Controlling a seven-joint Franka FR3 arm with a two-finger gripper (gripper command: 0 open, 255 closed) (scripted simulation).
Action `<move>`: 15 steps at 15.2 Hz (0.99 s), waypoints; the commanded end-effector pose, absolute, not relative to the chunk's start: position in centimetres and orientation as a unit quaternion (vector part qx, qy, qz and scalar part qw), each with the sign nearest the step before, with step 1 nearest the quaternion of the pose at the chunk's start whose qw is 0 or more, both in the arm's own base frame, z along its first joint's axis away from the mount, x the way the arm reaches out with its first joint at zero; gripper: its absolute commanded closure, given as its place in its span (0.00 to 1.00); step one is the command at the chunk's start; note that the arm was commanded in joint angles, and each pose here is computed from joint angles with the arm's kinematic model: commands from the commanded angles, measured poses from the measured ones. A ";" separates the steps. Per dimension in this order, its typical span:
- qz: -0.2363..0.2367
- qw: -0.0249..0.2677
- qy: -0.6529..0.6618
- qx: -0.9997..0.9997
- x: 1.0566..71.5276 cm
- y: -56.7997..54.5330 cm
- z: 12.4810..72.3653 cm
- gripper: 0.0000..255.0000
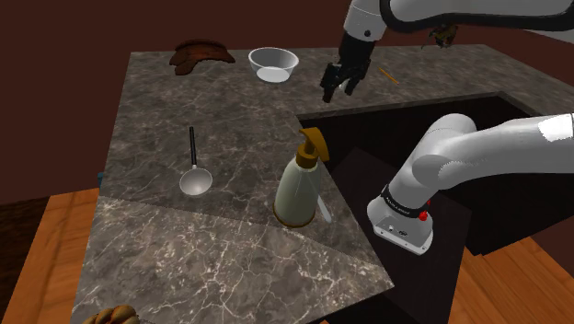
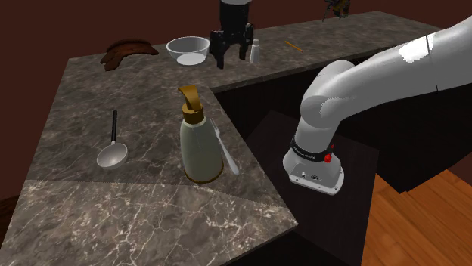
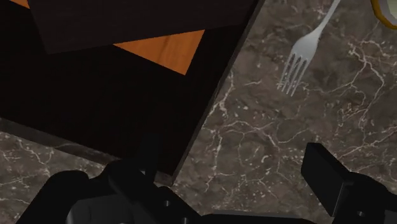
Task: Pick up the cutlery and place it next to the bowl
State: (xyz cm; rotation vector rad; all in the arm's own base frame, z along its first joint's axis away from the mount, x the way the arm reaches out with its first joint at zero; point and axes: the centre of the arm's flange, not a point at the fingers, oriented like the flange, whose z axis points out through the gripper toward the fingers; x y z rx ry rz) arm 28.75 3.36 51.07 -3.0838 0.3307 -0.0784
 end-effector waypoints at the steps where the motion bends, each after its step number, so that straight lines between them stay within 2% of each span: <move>1: -0.027 0.017 0.134 -0.990 28.2 5.1 49.0 0.00; 15: -0.034 0.000 0.288 -0.957 26.3 17.3 36.2 0.00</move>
